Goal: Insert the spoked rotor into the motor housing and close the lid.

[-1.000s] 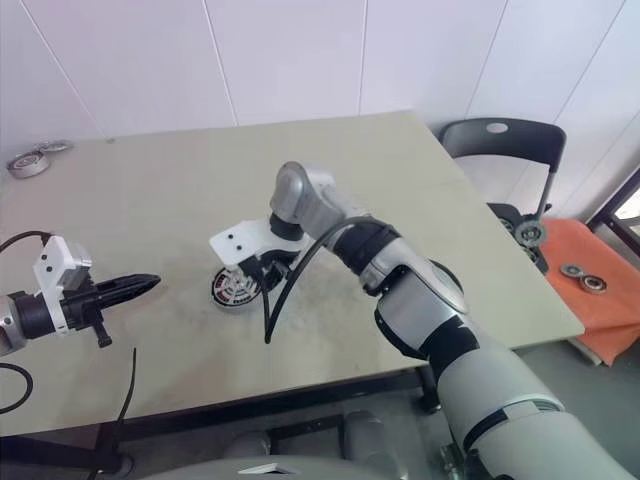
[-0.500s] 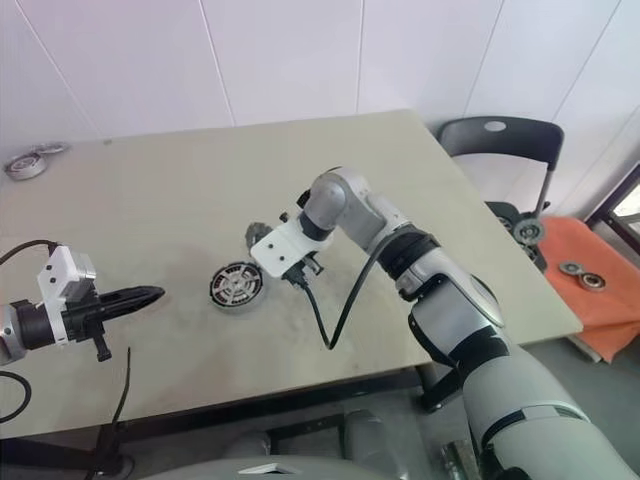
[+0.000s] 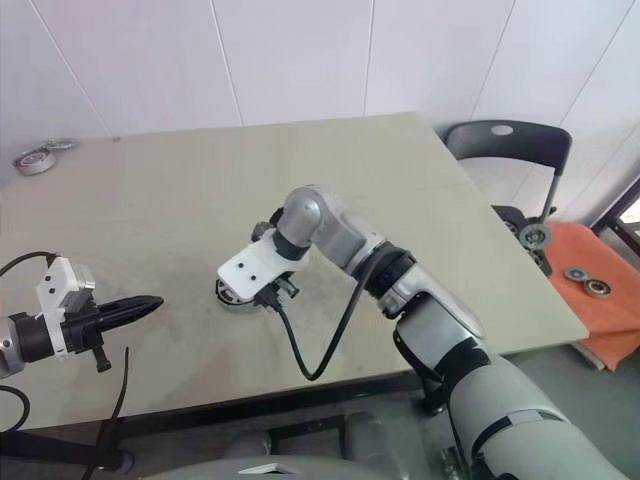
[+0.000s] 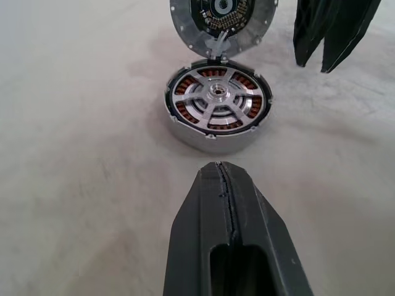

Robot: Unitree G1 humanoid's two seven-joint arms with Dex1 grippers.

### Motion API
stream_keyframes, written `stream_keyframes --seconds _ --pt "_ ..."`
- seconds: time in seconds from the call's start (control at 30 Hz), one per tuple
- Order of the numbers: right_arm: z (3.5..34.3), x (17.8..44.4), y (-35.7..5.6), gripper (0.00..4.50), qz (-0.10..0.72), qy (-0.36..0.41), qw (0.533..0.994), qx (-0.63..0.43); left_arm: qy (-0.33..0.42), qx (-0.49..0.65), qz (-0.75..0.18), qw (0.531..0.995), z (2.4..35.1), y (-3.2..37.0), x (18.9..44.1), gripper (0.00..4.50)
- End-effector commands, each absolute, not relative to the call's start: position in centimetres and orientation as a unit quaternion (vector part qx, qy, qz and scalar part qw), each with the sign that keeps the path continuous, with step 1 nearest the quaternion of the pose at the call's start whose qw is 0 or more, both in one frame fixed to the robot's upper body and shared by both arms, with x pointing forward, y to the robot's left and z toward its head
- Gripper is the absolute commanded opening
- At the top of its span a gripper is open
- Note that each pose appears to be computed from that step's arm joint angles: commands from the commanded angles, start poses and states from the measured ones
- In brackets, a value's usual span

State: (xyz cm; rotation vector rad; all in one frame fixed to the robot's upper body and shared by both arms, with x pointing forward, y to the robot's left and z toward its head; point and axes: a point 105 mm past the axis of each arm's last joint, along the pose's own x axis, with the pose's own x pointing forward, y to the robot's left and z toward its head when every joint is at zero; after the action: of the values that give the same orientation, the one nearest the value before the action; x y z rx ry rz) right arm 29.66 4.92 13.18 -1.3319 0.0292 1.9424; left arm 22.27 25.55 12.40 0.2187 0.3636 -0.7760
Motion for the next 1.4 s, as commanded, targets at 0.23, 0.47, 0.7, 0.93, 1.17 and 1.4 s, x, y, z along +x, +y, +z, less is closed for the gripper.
stream_keyframes --seconds 0.23,0.47,0.7,0.93,1.17,1.4 --pt "11.9 28.9 8.2 1.33 0.758 0.001 0.399 -0.517 0.149 0.122 -0.379 0.905 14.0 24.9 22.5 0.0" --pt "9.9 28.9 8.8 1.33 0.751 0.011 0.371 -0.546 0.151 0.121 -0.379 0.905 13.9 24.7 22.4 0.0" --pt "8.9 30.6 8.4 1.33 0.725 0.016 0.362 -0.586 0.147 0.116 -0.375 0.908 13.6 24.3 22.1 0.0" --pt "11.2 30.0 7.1 1.33 0.766 0.018 0.32 -0.557 0.146 0.108 -0.367 0.912 13.6 24.6 21.8 0.0" --pt "11.8 29.3 7.0 1.33 0.778 0.017 0.309 -0.547 0.155 0.118 -0.361 0.912 13.1 25.6 22.1 0.0" --pt "12.6 30.2 9.0 1.33 0.754 -0.007 0.357 -0.551 0.152 0.115 -0.361 0.913 12.9 25.4 22.2 0.0"
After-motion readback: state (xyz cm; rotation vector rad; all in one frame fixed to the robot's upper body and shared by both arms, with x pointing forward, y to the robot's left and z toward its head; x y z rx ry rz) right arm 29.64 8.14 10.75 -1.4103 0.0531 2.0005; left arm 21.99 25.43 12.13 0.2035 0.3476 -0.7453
